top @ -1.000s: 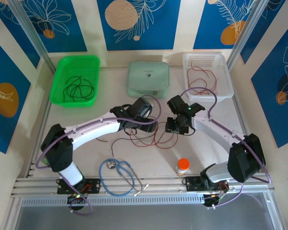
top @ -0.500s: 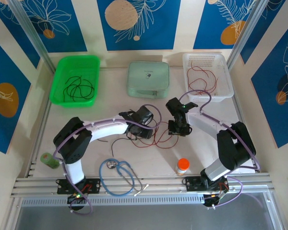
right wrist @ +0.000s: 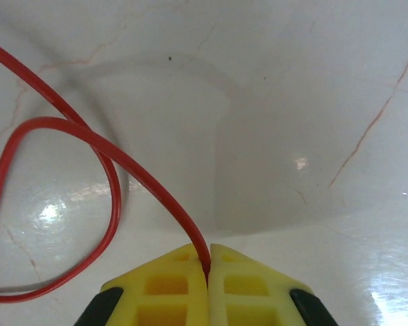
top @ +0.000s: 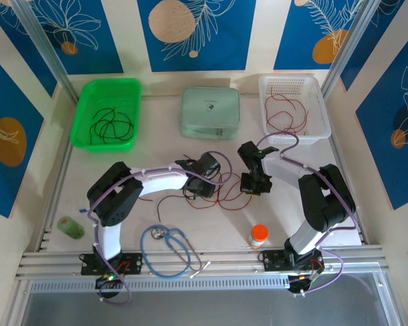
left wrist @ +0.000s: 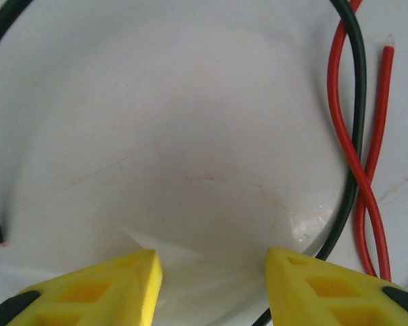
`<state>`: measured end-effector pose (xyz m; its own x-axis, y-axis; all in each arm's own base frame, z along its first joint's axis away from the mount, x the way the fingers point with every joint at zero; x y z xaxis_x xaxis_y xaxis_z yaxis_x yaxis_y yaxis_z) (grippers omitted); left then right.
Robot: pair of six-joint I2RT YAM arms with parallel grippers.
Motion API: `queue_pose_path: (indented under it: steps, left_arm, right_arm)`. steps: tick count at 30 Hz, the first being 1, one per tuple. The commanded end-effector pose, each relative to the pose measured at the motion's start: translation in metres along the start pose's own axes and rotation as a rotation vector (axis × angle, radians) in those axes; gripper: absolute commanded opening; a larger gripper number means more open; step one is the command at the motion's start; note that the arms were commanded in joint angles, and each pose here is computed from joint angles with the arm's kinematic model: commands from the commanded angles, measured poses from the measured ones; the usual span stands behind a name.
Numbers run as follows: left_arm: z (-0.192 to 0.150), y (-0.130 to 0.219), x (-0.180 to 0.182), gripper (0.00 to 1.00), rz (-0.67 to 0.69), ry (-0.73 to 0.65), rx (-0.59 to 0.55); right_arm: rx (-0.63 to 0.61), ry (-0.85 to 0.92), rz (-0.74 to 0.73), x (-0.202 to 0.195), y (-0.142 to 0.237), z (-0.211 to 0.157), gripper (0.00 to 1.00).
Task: Untangle the cables
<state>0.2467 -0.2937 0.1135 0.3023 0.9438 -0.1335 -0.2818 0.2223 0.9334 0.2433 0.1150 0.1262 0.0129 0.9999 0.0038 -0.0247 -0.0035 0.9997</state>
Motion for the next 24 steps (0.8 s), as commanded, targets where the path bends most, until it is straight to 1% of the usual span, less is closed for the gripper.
queue_pose_path:
  steps: [1, 5, 7, 12, 19, 24]
  left_arm:
    - [-0.029, -0.016, 0.025, 0.44, 0.181, -0.039, 0.103]
    - [-0.041, -0.018, 0.040, 0.41, 0.293, -0.049, 0.125]
    - [-0.045, -0.019, 0.047, 0.37, 0.360, -0.050, 0.126]
    - [-0.049, -0.019, 0.057, 0.30, 0.470, -0.052, 0.123]
    - [-0.051, -0.020, 0.066, 0.27, 0.512, -0.031, 0.117]
    - [-0.053, -0.021, 0.068, 0.26, 0.515, -0.021, 0.115]
  right_arm:
    - [-0.027, -0.015, -0.011, -0.004, 0.011, 0.001, 0.00]
    - [-0.089, -0.034, -0.009, -0.012, 0.034, 0.002, 0.00]
    - [-0.127, -0.047, 0.002, -0.018, 0.050, 0.002, 0.00]
    - [-0.238, -0.084, 0.059, -0.034, 0.092, -0.001, 0.00]
    - [-0.411, -0.132, 0.178, -0.060, 0.155, -0.011, 0.00]
    - [-0.524, -0.145, 0.225, -0.074, 0.196, -0.016, 0.00]
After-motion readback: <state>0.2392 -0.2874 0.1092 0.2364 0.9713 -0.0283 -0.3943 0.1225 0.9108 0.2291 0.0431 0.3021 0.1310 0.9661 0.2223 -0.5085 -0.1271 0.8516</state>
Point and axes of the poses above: each hand's point on the last joint's axis, 136 mm out from that joint toward the fingers, its own y axis back along the fingers, its own x axis along the line the jaws close on, z = x × y, the point moved 10 cm from there along y, back along the fingers, and after that the axes turned 8 degrees about y, right-handed, at the moved point
